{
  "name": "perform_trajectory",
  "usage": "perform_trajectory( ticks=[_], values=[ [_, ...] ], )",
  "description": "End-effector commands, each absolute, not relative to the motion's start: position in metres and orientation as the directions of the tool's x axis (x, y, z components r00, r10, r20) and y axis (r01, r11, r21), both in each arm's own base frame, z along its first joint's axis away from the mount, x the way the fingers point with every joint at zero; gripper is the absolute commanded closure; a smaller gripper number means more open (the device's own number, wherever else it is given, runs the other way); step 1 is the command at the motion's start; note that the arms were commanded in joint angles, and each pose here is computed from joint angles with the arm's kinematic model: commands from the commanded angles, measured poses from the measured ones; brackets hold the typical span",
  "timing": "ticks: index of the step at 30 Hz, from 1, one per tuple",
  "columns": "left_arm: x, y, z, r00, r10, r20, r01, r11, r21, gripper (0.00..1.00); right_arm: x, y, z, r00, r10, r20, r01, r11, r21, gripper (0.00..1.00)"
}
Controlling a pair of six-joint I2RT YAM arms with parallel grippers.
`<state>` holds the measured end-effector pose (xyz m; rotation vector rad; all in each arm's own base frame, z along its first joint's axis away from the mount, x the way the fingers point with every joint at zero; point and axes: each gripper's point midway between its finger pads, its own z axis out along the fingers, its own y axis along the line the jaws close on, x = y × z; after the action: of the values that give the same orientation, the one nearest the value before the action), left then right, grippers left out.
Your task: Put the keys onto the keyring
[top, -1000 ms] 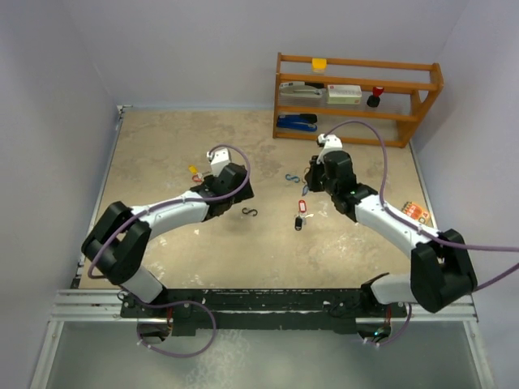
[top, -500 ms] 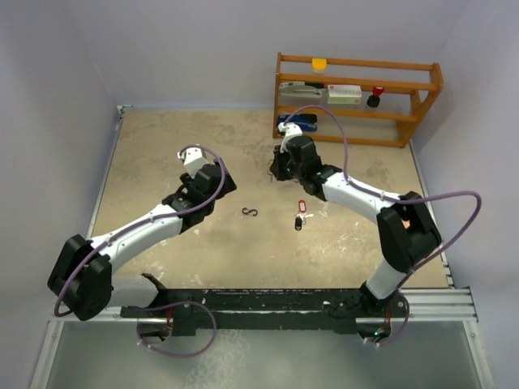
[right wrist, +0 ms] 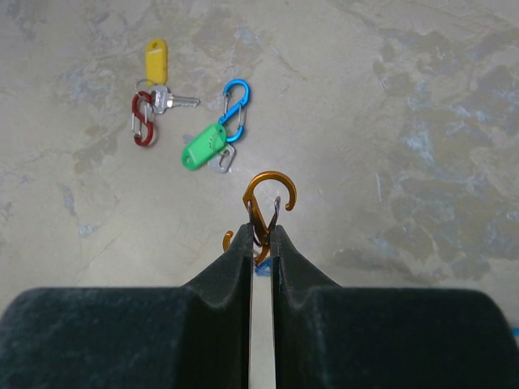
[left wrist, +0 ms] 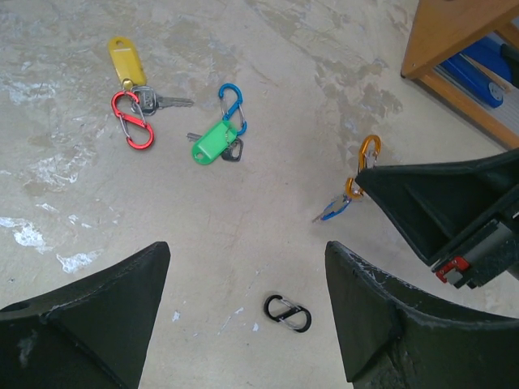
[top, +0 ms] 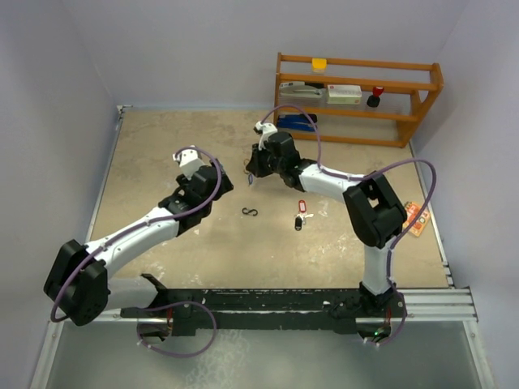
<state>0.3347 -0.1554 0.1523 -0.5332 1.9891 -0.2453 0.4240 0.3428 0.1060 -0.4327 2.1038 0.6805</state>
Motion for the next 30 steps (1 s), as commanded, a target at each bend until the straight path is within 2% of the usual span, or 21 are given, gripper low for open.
perform_trajectory(
  ticks=[1, 15, 27, 30],
  values=[
    [0.337, -0.155, 0.149, -0.375, -0.485, -0.79, -0.266, 0.873, -0.409, 0.25, 0.439, 0.373, 0.154, -0.487, 0.016, -0.873, -0.605, 0.715, 0.35, 0.97],
    [0.334, -0.151, 0.149, -0.367, -0.485, -0.794, -0.275, 0.872, -0.406, 0.25, 0.452, 0.4, 0.142, -0.562, 0.108, -0.82, -0.576, 0.661, 0.481, 0.82],
    [0.333, -0.149, 0.147, -0.367, -0.481, -0.797, -0.281, 0.874, -0.398, 0.25, 0.459, 0.408, 0.135, -0.59, 0.141, -0.795, -0.554, 0.647, 0.525, 0.72],
    [0.333, -0.149, 0.146, -0.369, -0.48, -0.796, -0.283, 0.874, -0.396, 0.25, 0.461, 0.408, 0.135, -0.595, 0.146, -0.791, -0.549, 0.644, 0.532, 0.64]
  ],
)
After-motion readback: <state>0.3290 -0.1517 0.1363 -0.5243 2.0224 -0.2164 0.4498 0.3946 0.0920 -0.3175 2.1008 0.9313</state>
